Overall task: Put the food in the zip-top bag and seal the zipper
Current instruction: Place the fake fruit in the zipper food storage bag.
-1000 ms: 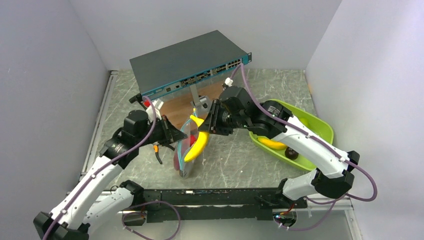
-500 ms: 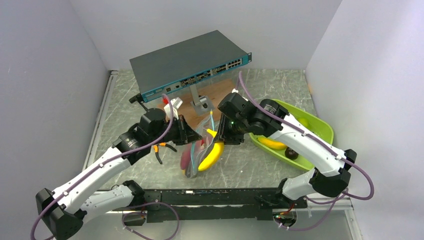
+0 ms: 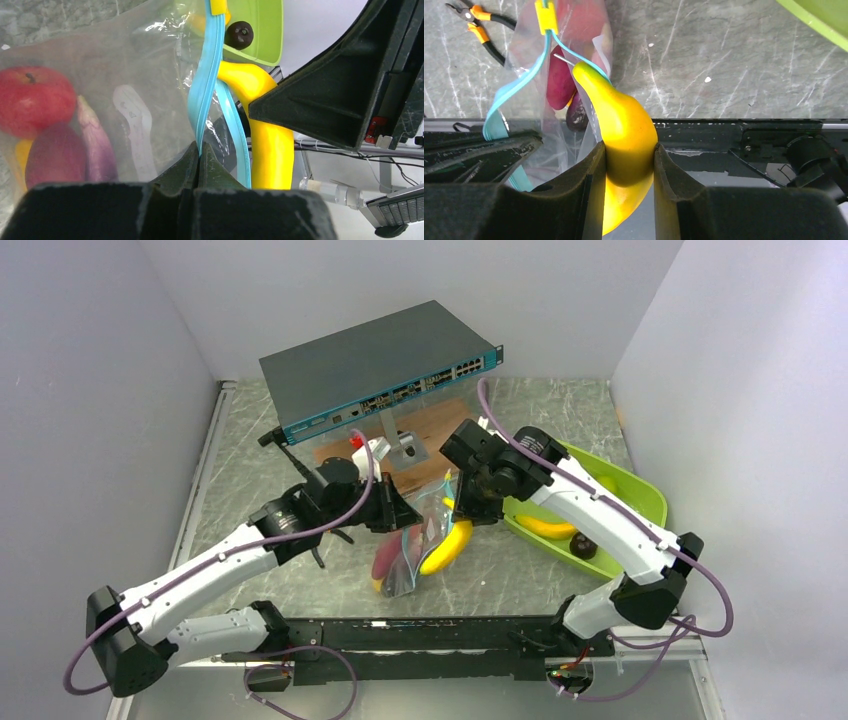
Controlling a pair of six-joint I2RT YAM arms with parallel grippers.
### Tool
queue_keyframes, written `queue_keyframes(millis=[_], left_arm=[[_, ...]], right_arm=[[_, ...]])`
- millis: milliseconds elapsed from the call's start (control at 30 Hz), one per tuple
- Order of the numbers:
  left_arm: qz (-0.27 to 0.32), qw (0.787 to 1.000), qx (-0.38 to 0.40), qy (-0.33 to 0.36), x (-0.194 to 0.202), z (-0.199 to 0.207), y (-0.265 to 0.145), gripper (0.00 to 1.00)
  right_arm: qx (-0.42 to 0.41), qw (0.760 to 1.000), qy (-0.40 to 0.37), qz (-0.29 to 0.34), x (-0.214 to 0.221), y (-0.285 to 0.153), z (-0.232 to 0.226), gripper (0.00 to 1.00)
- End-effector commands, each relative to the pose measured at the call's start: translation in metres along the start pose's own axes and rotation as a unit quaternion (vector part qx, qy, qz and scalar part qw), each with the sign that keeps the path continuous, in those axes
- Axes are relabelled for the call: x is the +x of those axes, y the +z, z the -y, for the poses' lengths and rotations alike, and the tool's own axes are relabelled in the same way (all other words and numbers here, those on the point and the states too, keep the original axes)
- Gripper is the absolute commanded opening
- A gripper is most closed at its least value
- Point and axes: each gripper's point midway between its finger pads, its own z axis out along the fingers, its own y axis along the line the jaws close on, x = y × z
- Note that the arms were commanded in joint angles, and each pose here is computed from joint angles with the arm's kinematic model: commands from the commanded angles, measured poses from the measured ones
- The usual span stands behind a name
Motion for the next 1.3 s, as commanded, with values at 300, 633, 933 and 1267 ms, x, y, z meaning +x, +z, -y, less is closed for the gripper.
queue_keyframes(millis=[300,633,933,1267], left_arm=[[-0.001,1.000,0.003,0.029,0.001,0.030,0.025,0.00],[0.008,0.999,-0.026,0.041,0.000,0.026,0.030,0.00],[0.026,0.994,-0.091,0.054,-0.006,0.013,0.028,0.00],[0.041,0.993,-0.092,0.057,-0.009,0.012,0.030,0.00]], right_arm=[[-0.005,0.993,-0.113,-0.046,-0.002,0.000,-0.003,0.00],[-0.030,0.996,-0.087,-0.013,-0.017,-0.021,0.002,0.00],[-0.001,0.995,-0.098,-0.033,-0.013,-0.002,0.009,0.00],[0.024,0.998,-0.060,-0.020,-0.025,0.008,0.005,0.00]])
